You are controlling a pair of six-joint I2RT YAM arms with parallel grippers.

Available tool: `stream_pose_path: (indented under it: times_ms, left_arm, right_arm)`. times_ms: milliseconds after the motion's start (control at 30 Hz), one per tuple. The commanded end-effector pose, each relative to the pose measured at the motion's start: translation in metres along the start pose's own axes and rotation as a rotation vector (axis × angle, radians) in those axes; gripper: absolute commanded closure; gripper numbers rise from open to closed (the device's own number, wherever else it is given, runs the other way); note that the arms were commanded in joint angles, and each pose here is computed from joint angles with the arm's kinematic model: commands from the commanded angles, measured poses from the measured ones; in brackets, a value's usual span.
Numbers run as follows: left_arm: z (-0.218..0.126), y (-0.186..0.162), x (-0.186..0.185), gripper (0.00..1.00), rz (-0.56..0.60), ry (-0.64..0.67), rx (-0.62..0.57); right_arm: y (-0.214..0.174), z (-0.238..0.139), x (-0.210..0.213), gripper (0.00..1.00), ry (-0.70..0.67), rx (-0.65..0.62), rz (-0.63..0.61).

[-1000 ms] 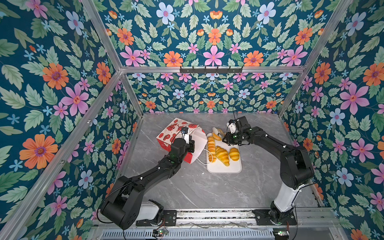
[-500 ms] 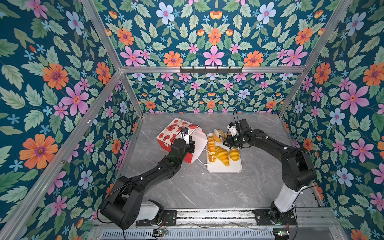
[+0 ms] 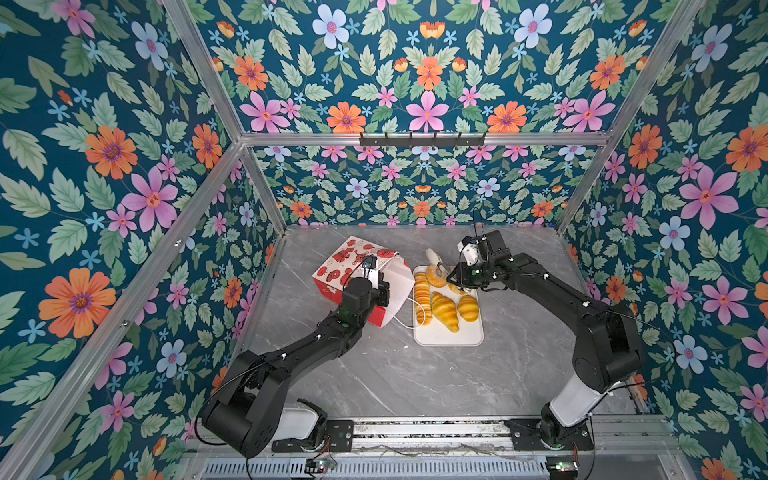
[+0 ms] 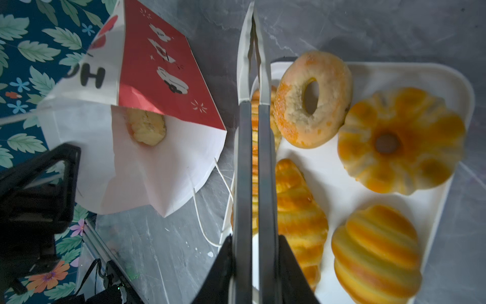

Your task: Take the fake bread out of the paper bag

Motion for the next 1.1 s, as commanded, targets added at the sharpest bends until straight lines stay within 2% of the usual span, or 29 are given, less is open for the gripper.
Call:
stream_pose_path:
  times_ms: [0,167,300,567,900,1067]
  left_arm:
    - [-0.003,0.006,0.0,1.0,-0.013,0.0,-0.038]
    - [-0.005,0.009,0.001,1.0,0.0,0.009,-0.036]
    - [-0.004,0.01,0.0,1.0,0.005,0.004,-0.035]
    - [-0.001,0.013,-0.001,1.0,0.005,-0.005,-0.035]
    - [-0.002,0.012,0.0,1.0,0.006,0.007,-0.031]
    - [-0.001,0.013,0.0,1.0,0.008,0.004,-0.03]
  right_arm:
    - [0.007,0.004,0.003,0.75,0.039,-0.01,-0.015]
    - [0.002,0.003,0.004,0.75,0.082,0.001,-0.02]
    - [-0.01,0.01,-0.007,0.75,0.02,0.018,-0.01]
    - [-0.017,0.033,-0.022,0.76,-0.014,0.044,0.025]
    - [-0.041,0.02,-0.027,0.77,-0.043,0.078,0.056]
    - [-0.041,0.012,-0.023,0.77,-0.034,0.074,0.05]
Point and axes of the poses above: each gripper's point midway between its finger pads, its own z axis out along the fingers, its own x axis along the line the jaws close on, y = z × x, the point moved 10 cm from there along -z, back along the fingers
